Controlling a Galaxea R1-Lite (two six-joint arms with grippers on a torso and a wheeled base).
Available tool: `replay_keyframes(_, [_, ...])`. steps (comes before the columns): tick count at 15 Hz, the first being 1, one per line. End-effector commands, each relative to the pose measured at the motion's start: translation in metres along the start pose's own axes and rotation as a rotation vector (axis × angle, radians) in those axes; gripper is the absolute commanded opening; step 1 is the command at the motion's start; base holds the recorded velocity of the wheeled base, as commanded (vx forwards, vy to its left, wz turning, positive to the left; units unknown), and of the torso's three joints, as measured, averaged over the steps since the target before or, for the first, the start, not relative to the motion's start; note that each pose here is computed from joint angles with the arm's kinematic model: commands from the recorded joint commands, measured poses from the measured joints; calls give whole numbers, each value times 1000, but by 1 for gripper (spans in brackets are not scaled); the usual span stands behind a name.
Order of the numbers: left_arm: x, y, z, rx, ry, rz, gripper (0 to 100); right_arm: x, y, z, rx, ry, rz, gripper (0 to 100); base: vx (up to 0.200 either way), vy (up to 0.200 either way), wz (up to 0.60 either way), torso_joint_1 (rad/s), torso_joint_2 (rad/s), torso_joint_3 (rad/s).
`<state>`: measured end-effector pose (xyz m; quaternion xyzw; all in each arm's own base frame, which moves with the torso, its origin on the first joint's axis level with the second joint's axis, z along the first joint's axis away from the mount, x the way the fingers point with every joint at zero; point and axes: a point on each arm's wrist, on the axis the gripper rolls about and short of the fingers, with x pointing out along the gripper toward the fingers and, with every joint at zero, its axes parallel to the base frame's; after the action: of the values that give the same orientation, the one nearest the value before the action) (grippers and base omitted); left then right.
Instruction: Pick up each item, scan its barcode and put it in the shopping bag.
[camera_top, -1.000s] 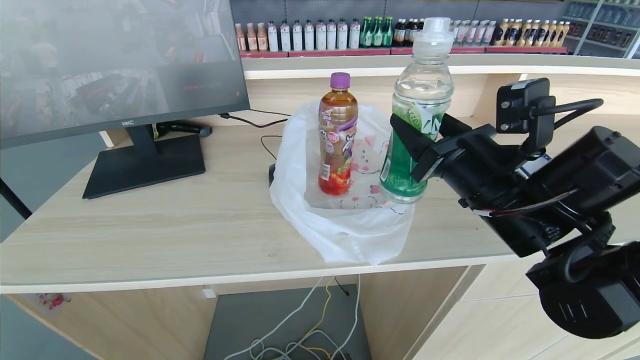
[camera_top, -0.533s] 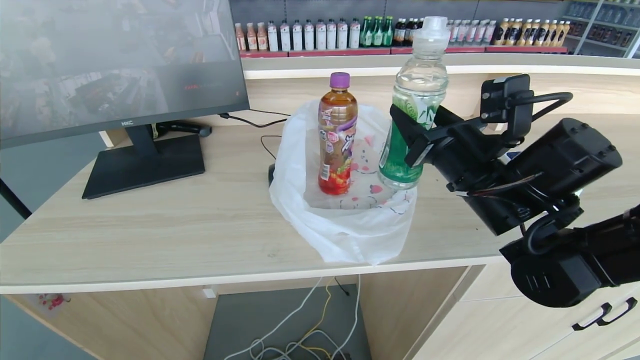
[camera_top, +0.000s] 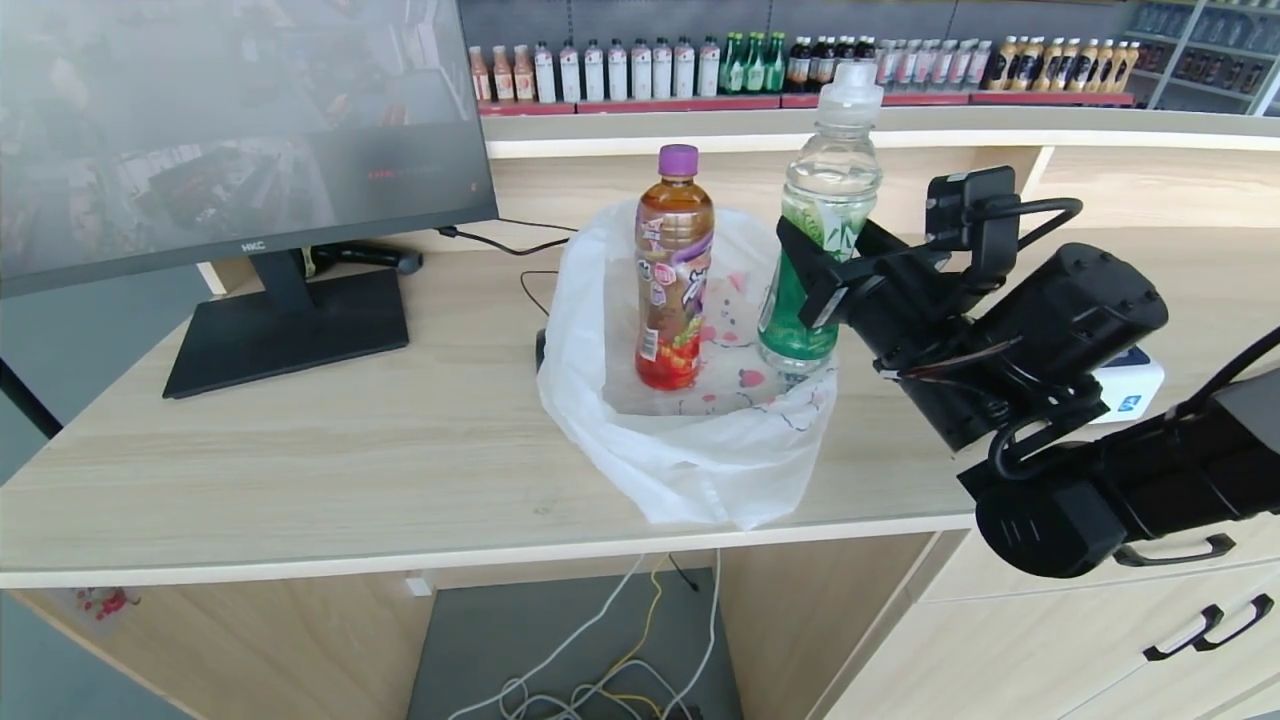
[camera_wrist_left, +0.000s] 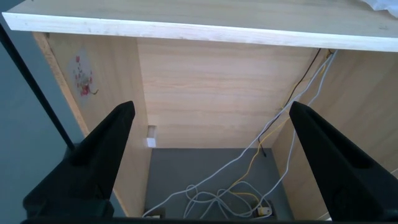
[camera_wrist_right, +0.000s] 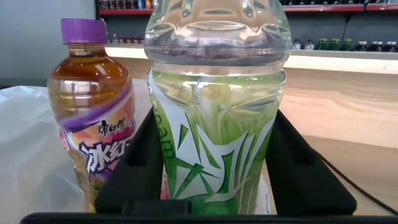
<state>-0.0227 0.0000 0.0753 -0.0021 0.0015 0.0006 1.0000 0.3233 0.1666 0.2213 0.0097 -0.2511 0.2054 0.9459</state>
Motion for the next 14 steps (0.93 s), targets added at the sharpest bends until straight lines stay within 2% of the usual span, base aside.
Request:
replay_keyframes(1, [0, 0, 0, 0, 0, 0, 100, 3, 2, -8, -1, 11, 6, 0, 0, 0, 0, 0, 0, 0])
replay_keyframes(7, [0, 0, 0, 0, 0, -1, 100, 4, 6, -37, -1, 74, 14, 0, 0, 0, 0, 0, 0, 0])
replay_keyframes(14, [0, 0, 0, 0, 0, -1, 100, 1, 7, -41, 0, 92, 19, 0, 0, 0, 0, 0, 0, 0])
